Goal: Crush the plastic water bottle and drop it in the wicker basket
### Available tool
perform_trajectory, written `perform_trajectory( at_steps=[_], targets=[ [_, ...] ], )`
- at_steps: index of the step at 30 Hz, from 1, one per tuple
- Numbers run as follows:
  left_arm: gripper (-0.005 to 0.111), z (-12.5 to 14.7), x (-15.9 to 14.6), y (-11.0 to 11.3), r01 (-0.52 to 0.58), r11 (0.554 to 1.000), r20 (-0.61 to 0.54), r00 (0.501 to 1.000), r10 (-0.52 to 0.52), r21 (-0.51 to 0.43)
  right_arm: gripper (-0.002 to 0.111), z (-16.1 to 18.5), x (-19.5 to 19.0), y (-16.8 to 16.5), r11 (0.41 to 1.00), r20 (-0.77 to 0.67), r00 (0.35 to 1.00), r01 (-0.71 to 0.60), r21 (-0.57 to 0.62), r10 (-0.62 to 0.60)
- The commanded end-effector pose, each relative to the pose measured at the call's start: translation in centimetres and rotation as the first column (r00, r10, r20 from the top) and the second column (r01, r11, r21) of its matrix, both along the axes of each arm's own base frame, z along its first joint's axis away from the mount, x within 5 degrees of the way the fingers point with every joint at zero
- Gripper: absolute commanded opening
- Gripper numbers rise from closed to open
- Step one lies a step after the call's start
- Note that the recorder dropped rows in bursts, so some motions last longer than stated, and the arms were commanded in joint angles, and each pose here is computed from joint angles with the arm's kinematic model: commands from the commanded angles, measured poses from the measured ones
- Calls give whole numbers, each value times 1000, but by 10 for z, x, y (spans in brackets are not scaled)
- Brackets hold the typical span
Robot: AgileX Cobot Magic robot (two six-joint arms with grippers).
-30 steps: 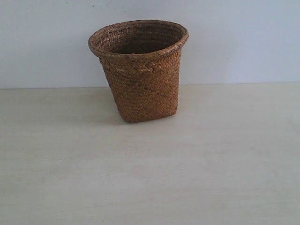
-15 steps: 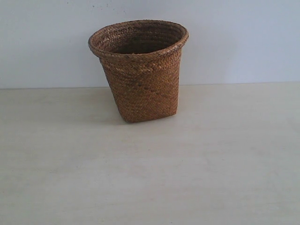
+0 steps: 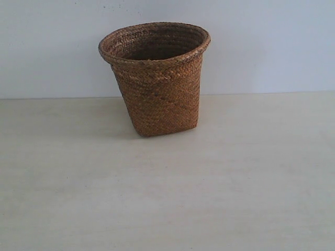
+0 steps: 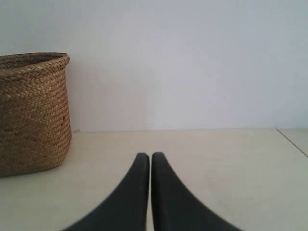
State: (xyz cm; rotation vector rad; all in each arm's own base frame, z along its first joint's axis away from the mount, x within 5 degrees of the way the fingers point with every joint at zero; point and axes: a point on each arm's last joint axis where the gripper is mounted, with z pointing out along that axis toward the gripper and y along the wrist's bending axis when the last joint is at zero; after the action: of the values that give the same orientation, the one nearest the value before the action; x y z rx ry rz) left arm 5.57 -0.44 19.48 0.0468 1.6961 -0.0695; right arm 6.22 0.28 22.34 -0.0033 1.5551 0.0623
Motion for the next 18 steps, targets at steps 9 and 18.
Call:
perform_trajectory(
  at_steps=[9,18],
  targets=[
    [4,-8,-1,0,-1,1000,-82,997,2,17,0,0,0,0,1000,11,1000,6,4,-6],
    [4,-8,-1,0,-1,1000,-82,997,2,17,0,0,0,0,1000,11,1000,6,4,-6]
  ],
)
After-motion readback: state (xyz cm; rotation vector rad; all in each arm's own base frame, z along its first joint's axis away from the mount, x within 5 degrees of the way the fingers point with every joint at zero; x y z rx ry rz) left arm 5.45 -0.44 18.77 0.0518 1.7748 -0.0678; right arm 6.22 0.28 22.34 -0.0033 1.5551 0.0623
